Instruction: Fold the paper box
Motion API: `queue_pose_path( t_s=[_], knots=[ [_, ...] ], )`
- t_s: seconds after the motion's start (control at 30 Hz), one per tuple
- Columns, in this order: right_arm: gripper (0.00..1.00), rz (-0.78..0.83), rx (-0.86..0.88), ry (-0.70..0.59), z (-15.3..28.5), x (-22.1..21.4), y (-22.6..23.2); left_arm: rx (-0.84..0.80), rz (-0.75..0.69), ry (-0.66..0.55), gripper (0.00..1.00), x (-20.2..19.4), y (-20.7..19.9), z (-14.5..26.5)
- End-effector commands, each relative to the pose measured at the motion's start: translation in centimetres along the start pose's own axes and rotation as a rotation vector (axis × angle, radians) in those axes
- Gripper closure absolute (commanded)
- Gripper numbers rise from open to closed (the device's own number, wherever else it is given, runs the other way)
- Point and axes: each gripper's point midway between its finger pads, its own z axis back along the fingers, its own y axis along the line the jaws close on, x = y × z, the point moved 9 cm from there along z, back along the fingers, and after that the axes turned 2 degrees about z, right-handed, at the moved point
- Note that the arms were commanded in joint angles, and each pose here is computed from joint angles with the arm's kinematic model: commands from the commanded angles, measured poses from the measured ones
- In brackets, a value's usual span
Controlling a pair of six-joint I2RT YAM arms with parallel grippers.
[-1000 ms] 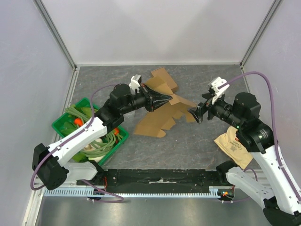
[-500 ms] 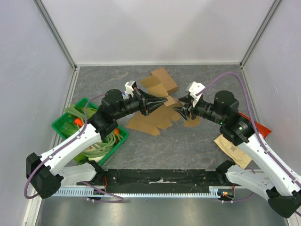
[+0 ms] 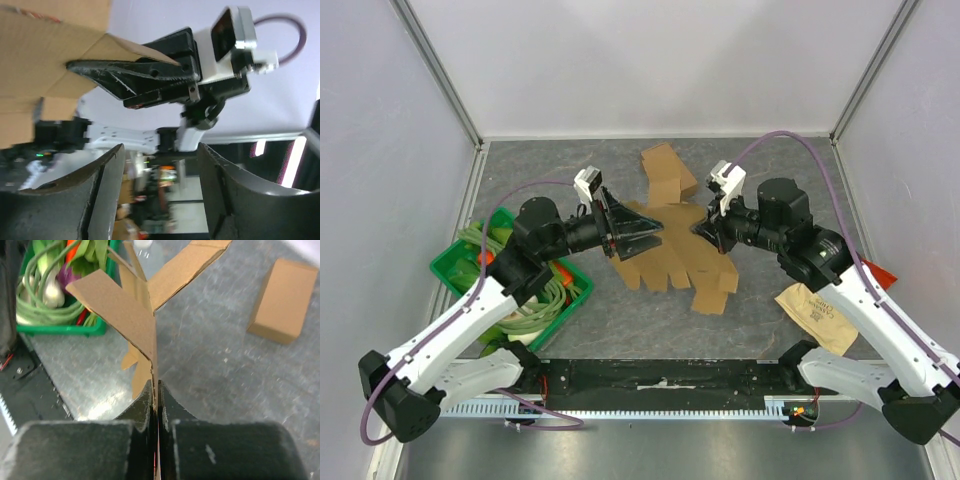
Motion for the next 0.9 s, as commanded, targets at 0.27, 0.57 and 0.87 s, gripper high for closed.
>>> queue_pose_path(
  t_s=[0.27, 0.57, 0.87],
  knots=[
    [1.0, -0.246, 0.505, 0.188, 1.2, -3.3, 2.1, 0.403, -0.922, -0.244, 0.42, 3.0, 5.6, 4.8],
    [1.0, -0.212, 0.059, 0.464, -1.4, -8.1, -2.1, 0.577, -0.825, -0.323, 0.64, 5.3, 9.6, 2.9],
    [1.0, -0.064, -0.161, 0.409, -3.3, -10.3, -4.7, 0.818, -0.945, -0.248, 0.69, 6.0, 15.8, -3.0]
  ],
)
